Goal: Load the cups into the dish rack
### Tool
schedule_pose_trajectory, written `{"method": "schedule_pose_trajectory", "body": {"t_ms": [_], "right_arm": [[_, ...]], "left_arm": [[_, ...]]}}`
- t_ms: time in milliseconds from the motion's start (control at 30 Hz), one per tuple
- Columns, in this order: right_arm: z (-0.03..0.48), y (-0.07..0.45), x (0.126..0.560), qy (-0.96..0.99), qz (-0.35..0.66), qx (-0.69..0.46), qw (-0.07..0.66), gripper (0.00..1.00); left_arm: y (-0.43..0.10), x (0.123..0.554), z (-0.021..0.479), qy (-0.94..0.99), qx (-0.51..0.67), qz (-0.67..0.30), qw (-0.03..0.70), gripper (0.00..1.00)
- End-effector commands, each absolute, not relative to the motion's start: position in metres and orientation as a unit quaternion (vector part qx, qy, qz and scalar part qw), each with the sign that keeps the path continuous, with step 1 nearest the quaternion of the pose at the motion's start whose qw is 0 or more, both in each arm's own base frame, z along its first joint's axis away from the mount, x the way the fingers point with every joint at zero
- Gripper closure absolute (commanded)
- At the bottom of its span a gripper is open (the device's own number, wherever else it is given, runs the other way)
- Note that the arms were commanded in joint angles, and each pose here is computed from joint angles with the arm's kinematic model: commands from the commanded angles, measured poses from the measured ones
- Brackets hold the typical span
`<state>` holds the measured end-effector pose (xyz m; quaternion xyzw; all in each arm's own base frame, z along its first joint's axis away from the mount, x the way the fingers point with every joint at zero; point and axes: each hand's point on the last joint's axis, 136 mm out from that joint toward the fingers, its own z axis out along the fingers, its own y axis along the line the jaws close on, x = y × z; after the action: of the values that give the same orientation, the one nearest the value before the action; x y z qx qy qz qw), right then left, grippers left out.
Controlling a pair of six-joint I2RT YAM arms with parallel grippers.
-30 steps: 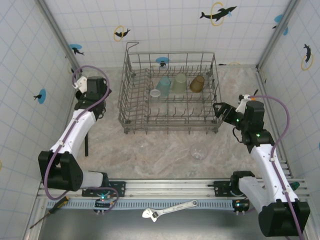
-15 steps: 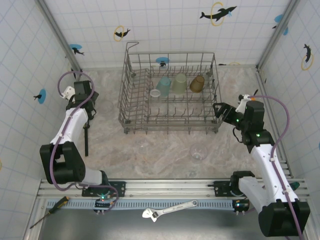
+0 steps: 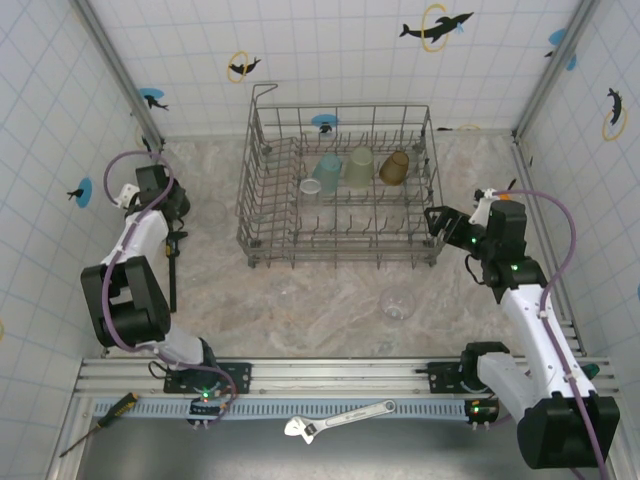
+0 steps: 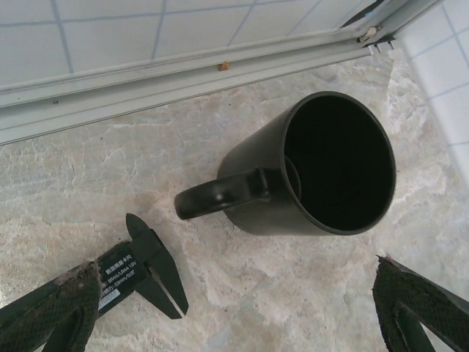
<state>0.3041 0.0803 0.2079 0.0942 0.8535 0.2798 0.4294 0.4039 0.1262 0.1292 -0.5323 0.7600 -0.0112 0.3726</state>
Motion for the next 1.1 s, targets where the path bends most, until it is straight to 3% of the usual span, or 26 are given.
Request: {"method": "schedule_pose_trajectory", "body": {"t_ms": [0, 367, 733, 1067], "right_arm": [[0.203, 0.079, 0.307, 0.853, 0.272, 0.084, 0.436, 0.00], [0.197, 0.076, 0.309, 0.855, 0.272, 0.087, 0.434, 0.00], [0.200, 0.077, 0.313, 0.854, 0.275, 0.086, 0.434, 0.00], [0.202, 0.075, 0.312, 0.852, 0.272, 0.087, 0.439, 0.00]], "left_arm": [[0.131, 0.408, 0.122, 0.742, -0.555, -0.023, 0.375, 0.03], [0.141, 0.422, 0.123, 0.691, -0.598, -0.076, 0.399, 0.03], [0.123, 0.416, 0.080, 0.660, -0.632, -0.171, 0.368, 0.03], [0.130, 0.425, 0.094, 0.640, -0.631, -0.182, 0.397, 0.03]]}}
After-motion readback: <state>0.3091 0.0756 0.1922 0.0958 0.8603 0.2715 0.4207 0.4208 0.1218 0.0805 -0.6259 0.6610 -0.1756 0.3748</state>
